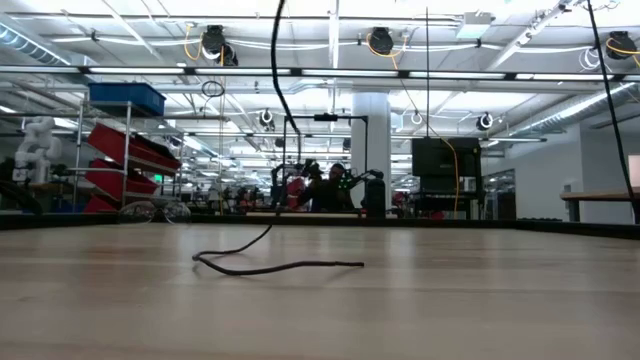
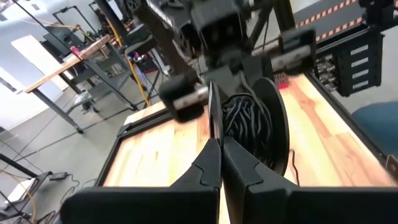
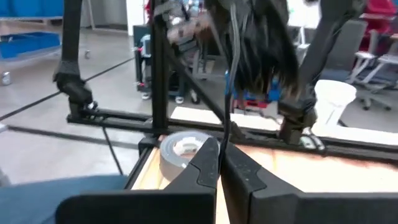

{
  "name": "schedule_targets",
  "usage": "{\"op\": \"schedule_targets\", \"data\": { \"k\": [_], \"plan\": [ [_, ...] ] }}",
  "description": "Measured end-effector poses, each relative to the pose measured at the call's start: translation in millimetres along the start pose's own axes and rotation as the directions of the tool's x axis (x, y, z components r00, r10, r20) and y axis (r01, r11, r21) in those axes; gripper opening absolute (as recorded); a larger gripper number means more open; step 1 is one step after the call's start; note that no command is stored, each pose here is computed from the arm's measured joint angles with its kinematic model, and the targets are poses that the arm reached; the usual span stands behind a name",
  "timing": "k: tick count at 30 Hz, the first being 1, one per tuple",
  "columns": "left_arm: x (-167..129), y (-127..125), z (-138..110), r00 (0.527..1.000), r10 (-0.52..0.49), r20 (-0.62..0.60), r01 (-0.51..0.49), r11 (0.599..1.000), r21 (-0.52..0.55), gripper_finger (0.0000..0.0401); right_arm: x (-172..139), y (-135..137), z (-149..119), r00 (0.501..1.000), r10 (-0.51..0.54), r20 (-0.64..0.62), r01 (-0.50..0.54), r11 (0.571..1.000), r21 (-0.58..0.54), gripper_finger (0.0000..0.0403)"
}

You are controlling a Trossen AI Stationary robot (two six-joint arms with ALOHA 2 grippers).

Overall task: Coil cords
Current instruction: Uncoil the black wire from the spool

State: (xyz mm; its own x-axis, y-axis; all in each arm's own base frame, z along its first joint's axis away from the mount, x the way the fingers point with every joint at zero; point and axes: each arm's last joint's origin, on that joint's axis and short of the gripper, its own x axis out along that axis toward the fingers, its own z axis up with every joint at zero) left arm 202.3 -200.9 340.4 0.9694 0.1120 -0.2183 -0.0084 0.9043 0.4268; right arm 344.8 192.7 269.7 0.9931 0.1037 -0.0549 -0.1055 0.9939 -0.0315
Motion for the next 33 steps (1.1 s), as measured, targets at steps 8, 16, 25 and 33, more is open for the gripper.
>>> {"op": "schedule_targets", "data": {
  "k": [8, 16, 25, 33],
  "plan": [
    [8.0, 6.8, -1.8, 0.999, 0.042, -0.020, -0.042, 0.999, -0.006, 0.0001, -6.9, 7.9, 10.1, 0.998, 0.011, 0.060, -0.011, 1.000, -0.009, 0.0001],
    [28.1, 5.1, -7.8, 0.988, 0.141, -0.059, -0.141, 0.990, 0.002, 0.0001, -5.2, 8.4, 11.1, 0.995, 0.044, 0.094, -0.042, 0.999, -0.023, 0.0000],
    [44.0, 3.3, -5.9, 0.970, 0.239, -0.044, -0.240, 0.971, -0.011, 0.0001, 7.2, 5.2, -6.8, 0.998, 0.020, 0.063, -0.018, 0.999, -0.030, 0.0000],
    [43.4, 1.0, -2.3, 0.968, 0.249, -0.022, -0.250, 0.968, -0.022, 0.0001, 14.8, -0.8, -22.3, 1.000, -0.003, -0.017, 0.002, 1.000, -0.020, 0.0000]
  ]
}}
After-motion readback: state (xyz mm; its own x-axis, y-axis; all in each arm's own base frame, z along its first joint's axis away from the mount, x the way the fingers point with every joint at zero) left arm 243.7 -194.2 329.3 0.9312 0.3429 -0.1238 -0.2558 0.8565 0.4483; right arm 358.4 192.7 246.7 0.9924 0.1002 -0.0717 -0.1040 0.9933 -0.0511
